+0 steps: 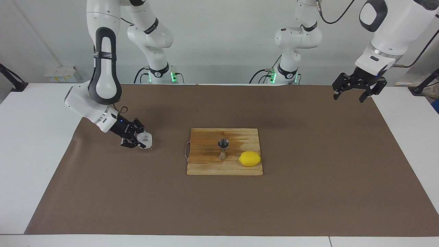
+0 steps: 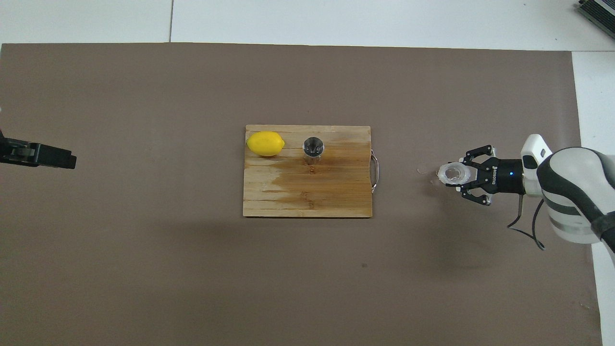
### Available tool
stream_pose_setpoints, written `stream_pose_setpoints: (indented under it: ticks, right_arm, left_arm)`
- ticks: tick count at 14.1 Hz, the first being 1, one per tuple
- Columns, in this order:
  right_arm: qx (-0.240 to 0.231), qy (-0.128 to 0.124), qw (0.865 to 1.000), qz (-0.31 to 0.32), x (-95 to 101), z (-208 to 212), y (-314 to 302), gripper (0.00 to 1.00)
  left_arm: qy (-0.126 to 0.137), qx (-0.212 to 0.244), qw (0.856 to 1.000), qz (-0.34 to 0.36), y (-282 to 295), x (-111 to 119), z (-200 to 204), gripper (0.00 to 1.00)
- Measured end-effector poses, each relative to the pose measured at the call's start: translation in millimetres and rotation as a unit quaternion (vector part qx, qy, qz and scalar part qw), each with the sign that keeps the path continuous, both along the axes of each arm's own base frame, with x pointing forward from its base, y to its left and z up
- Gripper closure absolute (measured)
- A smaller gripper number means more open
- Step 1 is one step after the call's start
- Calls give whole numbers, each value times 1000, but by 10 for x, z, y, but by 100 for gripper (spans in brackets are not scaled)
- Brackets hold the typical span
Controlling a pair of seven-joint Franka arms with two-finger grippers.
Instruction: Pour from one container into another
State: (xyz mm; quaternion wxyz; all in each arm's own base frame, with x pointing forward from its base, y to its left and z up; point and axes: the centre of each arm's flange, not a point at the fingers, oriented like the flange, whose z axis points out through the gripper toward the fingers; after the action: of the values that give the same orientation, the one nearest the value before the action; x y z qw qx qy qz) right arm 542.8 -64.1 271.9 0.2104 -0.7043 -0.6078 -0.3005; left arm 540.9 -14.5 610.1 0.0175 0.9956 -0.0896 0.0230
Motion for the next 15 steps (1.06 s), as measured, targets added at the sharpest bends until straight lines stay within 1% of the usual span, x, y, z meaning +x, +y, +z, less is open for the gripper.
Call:
stream_pose_setpoints:
  ticks: [1,3,4,5,6,7,8,9,10,12,13,15]
  right_arm:
    - [12,-4,1000,-7,5,-166,34,50]
    - [25,-7,1000,-14,23,-226,42,50]
    - [25,-8,1000,-14,28,-225,52,44]
    - [24,-8,1000,-14,35,-218,65,35]
    - [23,-10,1000,-14,57,-186,76,22]
    - [19,-12,1000,-13,85,-109,86,12]
    - [8,-7,1000,-13,112,8,99,1]
    - [-6,9,1000,-13,128,171,122,0]
    - [-19,34,999,-16,119,360,160,0]
    - [-59,97,993,-38,40,773,225,0]
    - [-85,129,986,-60,-18,983,263,0]
    - [-129,171,971,-108,-86,1233,395,0]
  left_arm:
    - [0,0,1000,0,0,0,0,0]
    - [0,0,1000,0,0,0,0,0]
    - [0,0,1000,0,0,0,0,0]
    - [0,0,1000,0,0,0,0,0]
    - [0,0,1000,0,0,0,0,0]
    - [0,0,1000,0,0,0,0,0]
    - [0,0,1000,0,0,0,0,0]
    - [0,0,1000,0,0,0,0,0]
    - [0,0,1000,0,0,0,0,0]
    - [0,0,1000,0,0,0,0,0]
    - [0,0,1000,0,0,0,0,0]
    - [0,0,1000,0,0,0,0,0]
